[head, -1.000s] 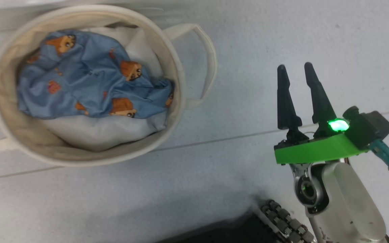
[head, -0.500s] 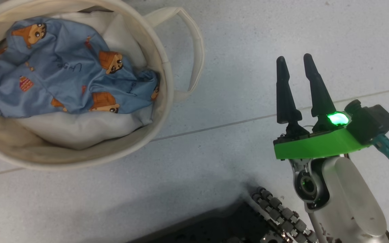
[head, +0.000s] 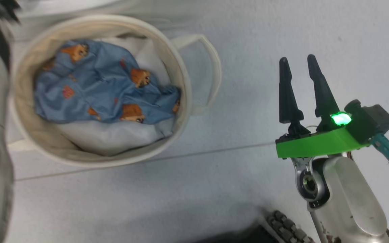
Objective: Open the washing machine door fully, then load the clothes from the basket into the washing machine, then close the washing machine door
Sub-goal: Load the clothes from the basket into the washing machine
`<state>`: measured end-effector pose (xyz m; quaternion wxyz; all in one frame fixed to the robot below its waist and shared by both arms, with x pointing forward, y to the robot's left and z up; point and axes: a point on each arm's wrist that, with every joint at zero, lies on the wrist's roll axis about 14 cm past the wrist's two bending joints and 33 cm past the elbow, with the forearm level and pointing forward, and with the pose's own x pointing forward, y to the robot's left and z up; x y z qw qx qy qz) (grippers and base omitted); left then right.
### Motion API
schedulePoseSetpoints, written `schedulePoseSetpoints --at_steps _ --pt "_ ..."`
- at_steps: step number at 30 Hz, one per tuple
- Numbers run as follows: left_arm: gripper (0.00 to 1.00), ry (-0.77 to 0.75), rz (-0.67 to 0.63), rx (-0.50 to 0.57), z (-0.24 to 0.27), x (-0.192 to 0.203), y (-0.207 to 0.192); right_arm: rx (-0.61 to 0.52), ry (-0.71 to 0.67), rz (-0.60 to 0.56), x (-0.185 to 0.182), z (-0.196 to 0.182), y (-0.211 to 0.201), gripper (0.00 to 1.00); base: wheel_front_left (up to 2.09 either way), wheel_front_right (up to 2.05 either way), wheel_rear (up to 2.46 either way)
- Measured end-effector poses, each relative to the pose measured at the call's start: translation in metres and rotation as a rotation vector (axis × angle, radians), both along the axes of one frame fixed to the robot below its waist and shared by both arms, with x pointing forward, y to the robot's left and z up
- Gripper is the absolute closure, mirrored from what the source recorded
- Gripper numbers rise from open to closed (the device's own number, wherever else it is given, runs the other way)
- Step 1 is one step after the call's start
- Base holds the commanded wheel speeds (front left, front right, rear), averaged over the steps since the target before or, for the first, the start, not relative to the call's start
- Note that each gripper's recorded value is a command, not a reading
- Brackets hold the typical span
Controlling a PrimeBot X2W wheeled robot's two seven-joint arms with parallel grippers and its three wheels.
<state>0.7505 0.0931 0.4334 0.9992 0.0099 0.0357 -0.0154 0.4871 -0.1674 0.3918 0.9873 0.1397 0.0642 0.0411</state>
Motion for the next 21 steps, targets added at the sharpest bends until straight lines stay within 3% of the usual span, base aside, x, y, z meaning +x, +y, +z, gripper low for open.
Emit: schedulePoseSetpoints --at_steps 13,21 --pt "0.00 0.045 -0.089 0.018 0.017 -0.115 -0.010 0.002 -0.090 0.001 -0.034 0.056 0.007 0.00 0.00 0.00 0.00" --pt "0.00 -0.018 -0.125 -0.018 0.049 -0.187 -0.014 -0.010 -0.156 0.002 -0.063 0.090 0.010 0.00 0.00 0.00 0.00"
